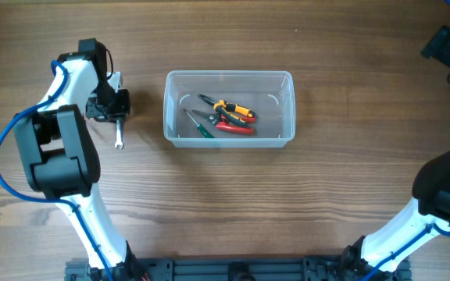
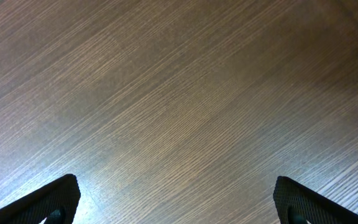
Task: Pack container
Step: 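Lower the left gripper and grasp the socket wrench at its socket end, then lift the socket wrench and carry it over the container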
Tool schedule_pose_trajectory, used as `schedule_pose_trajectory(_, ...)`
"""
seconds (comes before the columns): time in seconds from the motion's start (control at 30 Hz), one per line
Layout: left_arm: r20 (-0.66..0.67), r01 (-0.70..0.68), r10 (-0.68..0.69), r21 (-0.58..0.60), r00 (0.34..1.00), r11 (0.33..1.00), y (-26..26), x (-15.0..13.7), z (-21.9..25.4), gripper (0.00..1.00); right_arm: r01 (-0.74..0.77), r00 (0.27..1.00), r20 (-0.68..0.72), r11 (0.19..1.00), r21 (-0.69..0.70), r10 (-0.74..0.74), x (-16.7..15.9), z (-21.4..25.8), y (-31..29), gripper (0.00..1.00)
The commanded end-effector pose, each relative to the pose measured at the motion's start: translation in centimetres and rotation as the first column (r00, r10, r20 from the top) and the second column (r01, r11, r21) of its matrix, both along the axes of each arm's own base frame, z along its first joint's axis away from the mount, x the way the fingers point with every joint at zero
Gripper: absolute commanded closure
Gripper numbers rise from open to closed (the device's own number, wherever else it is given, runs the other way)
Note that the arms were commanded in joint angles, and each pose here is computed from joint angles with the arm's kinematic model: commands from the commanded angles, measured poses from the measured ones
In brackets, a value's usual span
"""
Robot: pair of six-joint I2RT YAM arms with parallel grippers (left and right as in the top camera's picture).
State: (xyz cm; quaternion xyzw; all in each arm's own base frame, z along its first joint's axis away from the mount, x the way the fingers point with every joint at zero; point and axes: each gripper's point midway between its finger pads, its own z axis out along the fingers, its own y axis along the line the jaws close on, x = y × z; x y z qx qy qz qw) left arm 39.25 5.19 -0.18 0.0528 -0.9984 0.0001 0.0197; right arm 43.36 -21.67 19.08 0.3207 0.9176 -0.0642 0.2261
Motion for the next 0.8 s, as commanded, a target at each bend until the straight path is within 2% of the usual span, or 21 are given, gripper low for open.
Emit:
schedule_pose_trajectory(0.0,0.000,0.008,-0.008,-0.002,1.000,1.000,-0.2,0.2,0.0,0.82,-0.011,1.000,0.001,1.000,0.006,0.011,0.2,-0.1,0.3,0.00)
schedule_pose_trajectory(0.33,0.000,0.008,-0.008,-0.002,1.000,1.000,-0.2,0.2,0.0,0.91,-0.011,1.000,0.001,1.000,0.006,0.011,0.2,-0.1,0.3,0.00)
schedule_pose_trajectory(0.43,0.001,0.008,-0.008,-0.002,1.000,1.000,-0.2,0.2,0.0,0.96,-0.010,1.000,0.001,1.000,0.006,0.010,0.2,-0.1,0.3,0.00)
schedule_pose_trajectory(0.77,0.036,-0.018,0.018,0.003,0.999,1.000,-0.1,0.6,1.3,0.96,-0.011,1.000,0.001,1.000,0.006,0.011,0.2,-0.1,0.3,0.00)
